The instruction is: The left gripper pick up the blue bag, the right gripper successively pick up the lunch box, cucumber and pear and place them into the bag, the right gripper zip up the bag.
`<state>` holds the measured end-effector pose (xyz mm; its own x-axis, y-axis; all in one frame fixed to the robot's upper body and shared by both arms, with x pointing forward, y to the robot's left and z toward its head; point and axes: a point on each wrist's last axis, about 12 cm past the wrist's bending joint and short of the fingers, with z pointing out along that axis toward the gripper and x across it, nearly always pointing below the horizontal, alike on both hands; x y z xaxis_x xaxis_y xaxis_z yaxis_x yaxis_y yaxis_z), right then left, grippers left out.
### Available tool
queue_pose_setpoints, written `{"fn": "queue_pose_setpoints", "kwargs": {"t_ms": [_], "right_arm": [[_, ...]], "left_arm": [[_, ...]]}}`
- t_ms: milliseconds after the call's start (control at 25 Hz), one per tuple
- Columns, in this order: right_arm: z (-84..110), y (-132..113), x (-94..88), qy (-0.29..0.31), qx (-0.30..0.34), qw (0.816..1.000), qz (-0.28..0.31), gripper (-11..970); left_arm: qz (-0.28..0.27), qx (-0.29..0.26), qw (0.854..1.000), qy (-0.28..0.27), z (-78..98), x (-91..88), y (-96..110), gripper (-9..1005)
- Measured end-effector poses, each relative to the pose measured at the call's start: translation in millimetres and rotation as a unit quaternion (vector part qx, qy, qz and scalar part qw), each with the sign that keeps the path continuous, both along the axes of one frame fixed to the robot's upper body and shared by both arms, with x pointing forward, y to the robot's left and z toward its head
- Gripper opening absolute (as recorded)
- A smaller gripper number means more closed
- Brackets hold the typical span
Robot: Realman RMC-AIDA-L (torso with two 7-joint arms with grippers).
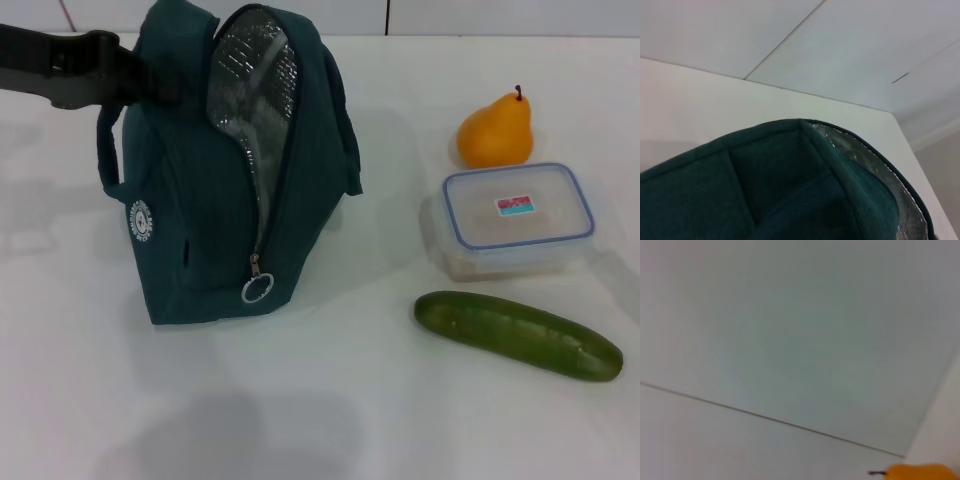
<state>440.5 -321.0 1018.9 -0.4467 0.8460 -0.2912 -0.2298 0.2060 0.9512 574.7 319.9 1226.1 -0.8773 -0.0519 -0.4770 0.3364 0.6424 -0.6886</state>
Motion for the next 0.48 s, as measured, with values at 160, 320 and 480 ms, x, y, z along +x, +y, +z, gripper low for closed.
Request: {"fn": "queue_pose_setpoints", "kwargs": {"t_ms": [160, 320, 480], "right_arm": [[-5.9, 4, 9.7, 0.034, -0.003, 0.999, 0.002, 786], [-8.3, 5, 17.5, 0.052, -0.008, 0.999, 0.000, 783], [-9.5, 9, 27.2, 0.063, -0.018, 0.998, 0.005, 781]], "left_arm": [[0.000, 0.000, 1.000, -0.001, 0.2, 0.1, 0, 41], [0.000, 0.001, 1.000, -0.002, 0.9, 0.2, 1, 41], [-0.002, -0.001, 1.000, -0.004, 1.4, 0.1, 0, 41]]}}
